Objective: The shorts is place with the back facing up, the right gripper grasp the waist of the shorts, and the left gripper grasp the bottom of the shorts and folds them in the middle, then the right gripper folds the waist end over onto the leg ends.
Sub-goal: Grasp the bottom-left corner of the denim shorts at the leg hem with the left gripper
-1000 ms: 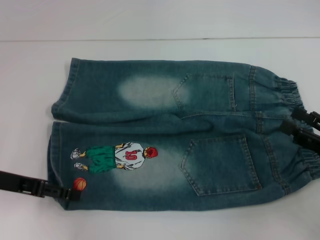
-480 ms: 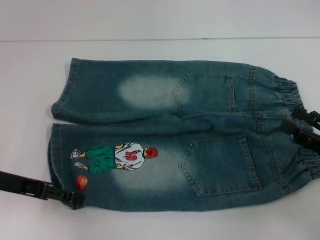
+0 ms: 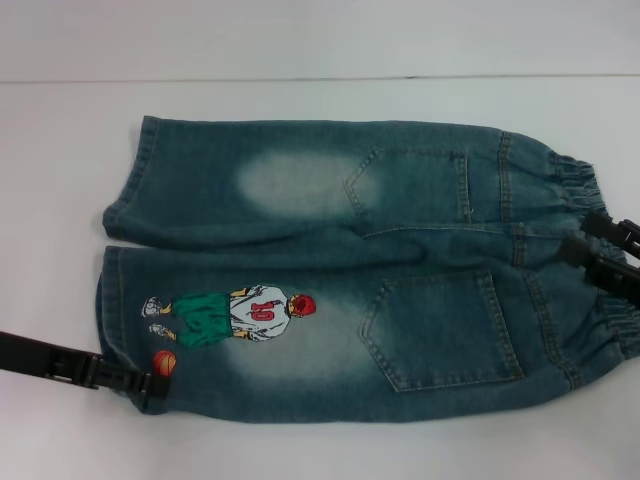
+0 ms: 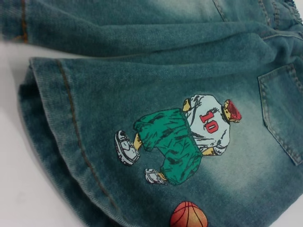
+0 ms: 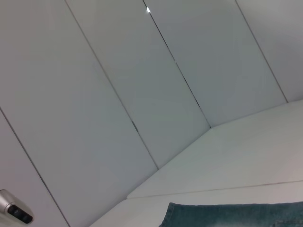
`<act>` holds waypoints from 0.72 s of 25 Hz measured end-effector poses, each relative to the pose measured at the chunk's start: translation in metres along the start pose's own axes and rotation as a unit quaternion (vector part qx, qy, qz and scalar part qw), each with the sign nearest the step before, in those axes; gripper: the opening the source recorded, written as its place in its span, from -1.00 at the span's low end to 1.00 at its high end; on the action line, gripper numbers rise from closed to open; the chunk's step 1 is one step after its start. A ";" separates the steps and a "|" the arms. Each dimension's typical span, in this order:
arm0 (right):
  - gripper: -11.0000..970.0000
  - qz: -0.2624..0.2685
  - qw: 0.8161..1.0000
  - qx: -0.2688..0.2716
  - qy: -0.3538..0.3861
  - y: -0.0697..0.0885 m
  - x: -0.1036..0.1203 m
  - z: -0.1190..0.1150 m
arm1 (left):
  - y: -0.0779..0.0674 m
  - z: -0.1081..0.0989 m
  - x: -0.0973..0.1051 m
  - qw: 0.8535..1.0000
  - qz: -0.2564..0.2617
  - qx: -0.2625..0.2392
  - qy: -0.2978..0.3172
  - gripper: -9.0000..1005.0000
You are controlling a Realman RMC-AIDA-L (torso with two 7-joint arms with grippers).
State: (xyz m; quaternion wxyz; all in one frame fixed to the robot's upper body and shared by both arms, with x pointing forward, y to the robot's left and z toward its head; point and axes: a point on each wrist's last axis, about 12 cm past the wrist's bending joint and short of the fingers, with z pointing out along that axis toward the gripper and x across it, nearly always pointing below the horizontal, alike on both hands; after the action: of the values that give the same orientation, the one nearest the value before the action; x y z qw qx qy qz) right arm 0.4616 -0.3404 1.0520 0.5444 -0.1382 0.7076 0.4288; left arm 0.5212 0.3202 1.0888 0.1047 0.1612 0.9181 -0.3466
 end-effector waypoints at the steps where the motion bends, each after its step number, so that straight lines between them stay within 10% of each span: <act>1: 0.81 0.000 1.000 0.000 0.000 0.000 0.000 0.000 | 0.000 0.000 0.000 1.000 -0.001 -0.001 0.000 0.80; 18: 0.81 0.001 1.000 0.002 0.000 0.000 0.001 -0.001 | -0.007 0.007 -0.004 0.999 0.020 0.003 0.032 0.41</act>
State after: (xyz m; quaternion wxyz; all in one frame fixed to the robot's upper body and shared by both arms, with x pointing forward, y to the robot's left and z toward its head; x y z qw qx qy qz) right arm 0.4601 -0.3411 1.0513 0.5440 -0.1364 0.7086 0.4282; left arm 0.5226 0.3095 1.0889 0.0822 0.1910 0.9165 -0.3418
